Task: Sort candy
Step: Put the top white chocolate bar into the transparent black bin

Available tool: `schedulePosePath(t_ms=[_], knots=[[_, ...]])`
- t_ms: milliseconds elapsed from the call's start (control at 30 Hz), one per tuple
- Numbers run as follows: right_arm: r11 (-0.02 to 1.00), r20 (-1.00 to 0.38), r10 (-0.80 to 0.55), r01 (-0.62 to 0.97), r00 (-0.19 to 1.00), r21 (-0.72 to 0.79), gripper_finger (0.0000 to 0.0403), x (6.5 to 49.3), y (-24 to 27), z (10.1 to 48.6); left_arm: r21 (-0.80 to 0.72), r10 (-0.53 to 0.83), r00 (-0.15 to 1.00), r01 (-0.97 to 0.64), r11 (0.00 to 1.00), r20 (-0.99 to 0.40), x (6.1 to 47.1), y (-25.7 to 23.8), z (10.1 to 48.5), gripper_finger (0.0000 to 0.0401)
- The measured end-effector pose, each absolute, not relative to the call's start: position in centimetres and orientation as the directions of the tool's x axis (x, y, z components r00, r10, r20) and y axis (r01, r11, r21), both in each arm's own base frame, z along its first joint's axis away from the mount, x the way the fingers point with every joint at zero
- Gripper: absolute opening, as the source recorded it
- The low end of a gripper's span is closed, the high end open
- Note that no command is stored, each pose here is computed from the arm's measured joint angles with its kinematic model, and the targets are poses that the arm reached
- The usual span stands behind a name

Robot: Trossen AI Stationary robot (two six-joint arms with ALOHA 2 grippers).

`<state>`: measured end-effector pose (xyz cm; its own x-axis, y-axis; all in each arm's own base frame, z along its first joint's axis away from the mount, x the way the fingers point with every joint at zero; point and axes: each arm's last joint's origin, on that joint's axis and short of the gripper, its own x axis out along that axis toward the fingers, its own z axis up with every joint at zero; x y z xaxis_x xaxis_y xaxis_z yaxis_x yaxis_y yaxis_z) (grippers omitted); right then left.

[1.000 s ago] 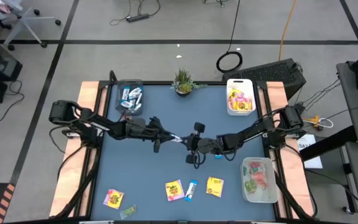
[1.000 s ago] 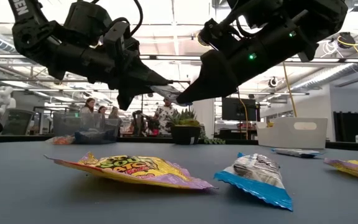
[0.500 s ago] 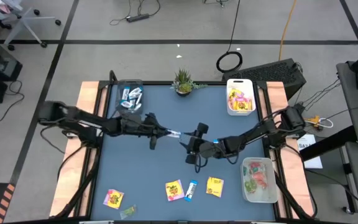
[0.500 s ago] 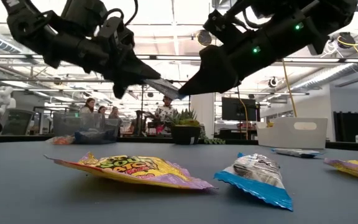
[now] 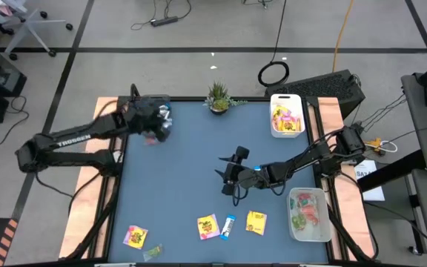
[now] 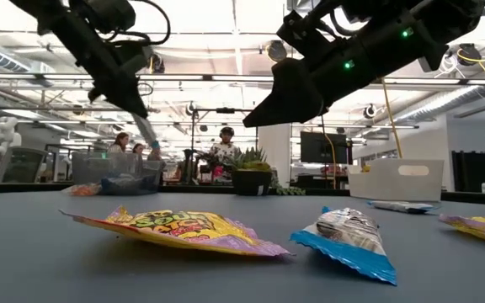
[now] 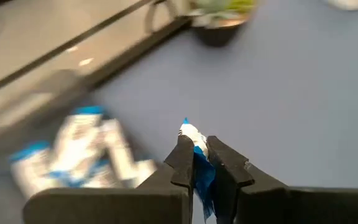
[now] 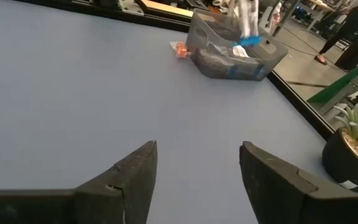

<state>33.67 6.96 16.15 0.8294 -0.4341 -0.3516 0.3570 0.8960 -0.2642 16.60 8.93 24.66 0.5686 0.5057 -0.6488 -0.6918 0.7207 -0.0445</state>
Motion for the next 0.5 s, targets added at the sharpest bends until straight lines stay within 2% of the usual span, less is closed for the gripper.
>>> schedulePosePath(t_ms=[133,267,400,500], knots=[[0.898,-0.354,-0.432,0.361,0.829,-0.25,0.0207,33.7,7.0,16.1,0.036,0.585,0.426,-0.787,0.616,-0.69,15.4,11.5,25.5,0.0027],[0.898,-0.358,-0.432,0.359,0.828,-0.253,0.0201,33.6,7.0,16.1,0.095,0.599,0.296,-0.84,0.533,-0.744,14.4,14.3,24.2,0.0027],[0.897,-0.37,-0.433,0.355,0.822,-0.263,0.0199,33.6,6.9,15.9,0.146,0.571,0.192,-0.858,0.493,-0.798,14.1,16.7,22.1,0.0029],[0.897,-0.371,-0.433,0.354,0.821,-0.263,0.0199,33.5,6.9,15.9,0.173,0.559,0.157,-0.854,0.491,-0.814,14.2,18.0,20.9,0.0045]])
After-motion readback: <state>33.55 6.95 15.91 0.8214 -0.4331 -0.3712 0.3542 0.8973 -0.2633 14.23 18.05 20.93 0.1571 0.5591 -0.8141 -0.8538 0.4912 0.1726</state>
